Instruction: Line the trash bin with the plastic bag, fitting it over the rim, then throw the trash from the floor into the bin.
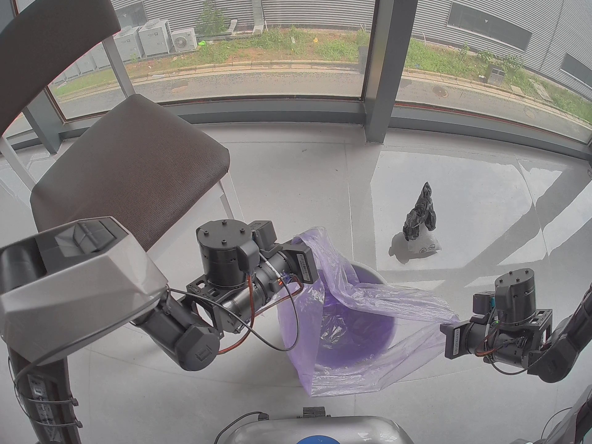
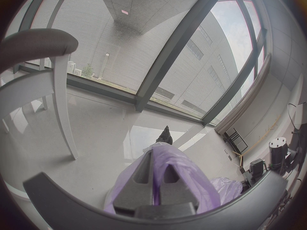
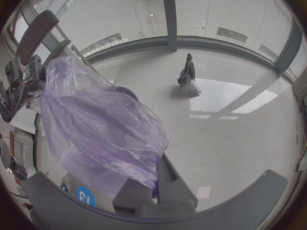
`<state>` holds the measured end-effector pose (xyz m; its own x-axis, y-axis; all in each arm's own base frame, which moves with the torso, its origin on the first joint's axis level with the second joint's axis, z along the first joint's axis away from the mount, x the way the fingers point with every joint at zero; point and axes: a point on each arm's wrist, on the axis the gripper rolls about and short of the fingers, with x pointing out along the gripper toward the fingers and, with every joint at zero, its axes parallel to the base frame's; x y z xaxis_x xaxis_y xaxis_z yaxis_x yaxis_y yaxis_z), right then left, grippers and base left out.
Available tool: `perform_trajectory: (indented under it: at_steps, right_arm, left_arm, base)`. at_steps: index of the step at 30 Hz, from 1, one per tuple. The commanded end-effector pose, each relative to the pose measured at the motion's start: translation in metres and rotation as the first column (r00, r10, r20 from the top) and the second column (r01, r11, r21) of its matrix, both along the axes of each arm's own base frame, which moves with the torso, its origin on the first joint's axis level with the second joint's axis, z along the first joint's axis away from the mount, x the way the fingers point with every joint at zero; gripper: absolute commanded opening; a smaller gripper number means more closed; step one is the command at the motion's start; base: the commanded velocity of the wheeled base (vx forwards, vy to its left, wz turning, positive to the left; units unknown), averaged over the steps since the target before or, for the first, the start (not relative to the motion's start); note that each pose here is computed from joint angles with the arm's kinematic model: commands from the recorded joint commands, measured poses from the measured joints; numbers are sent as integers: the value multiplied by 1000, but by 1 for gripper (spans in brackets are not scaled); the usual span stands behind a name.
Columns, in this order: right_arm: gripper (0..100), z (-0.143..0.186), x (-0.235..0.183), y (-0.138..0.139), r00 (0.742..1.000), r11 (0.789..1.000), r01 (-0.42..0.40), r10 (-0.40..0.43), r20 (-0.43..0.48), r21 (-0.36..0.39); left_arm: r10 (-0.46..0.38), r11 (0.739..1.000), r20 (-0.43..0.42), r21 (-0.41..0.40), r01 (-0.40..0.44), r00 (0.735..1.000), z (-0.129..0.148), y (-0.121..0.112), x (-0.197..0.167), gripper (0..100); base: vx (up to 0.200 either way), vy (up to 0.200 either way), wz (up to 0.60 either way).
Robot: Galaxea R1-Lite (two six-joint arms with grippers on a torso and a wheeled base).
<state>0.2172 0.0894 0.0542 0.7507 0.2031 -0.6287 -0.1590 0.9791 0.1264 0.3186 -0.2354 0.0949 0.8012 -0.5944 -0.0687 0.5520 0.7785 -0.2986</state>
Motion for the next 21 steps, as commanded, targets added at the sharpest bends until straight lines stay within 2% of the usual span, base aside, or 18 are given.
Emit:
perform_trajectory:
  at_steps: [1,10,13,21]
  right_arm:
    - [0,-6,-15,-4,1000,1000,-5,5,-13,-1]
    - [0,-6,-25,3,999,999,-32,31,9,32]
    - [0,-9,-28,4,1000,999,-24,25,-9,45]
    - [0,-12,-37,4,999,998,-24,26,-33,56]
  left_arm:
    - [-20,1000,-27,-3,20,999,-17,-14,8,0]
    - [-80,996,-79,-51,76,994,-25,-22,7,0]
    - [-113,990,-90,-94,105,989,-24,-26,8,0]
    - [-164,981,-124,-128,148,979,-36,-33,15,0]
  base:
    - [0,0,0]
    - [0,0,0]
    - [0,0,0]
    - [0,0,0]
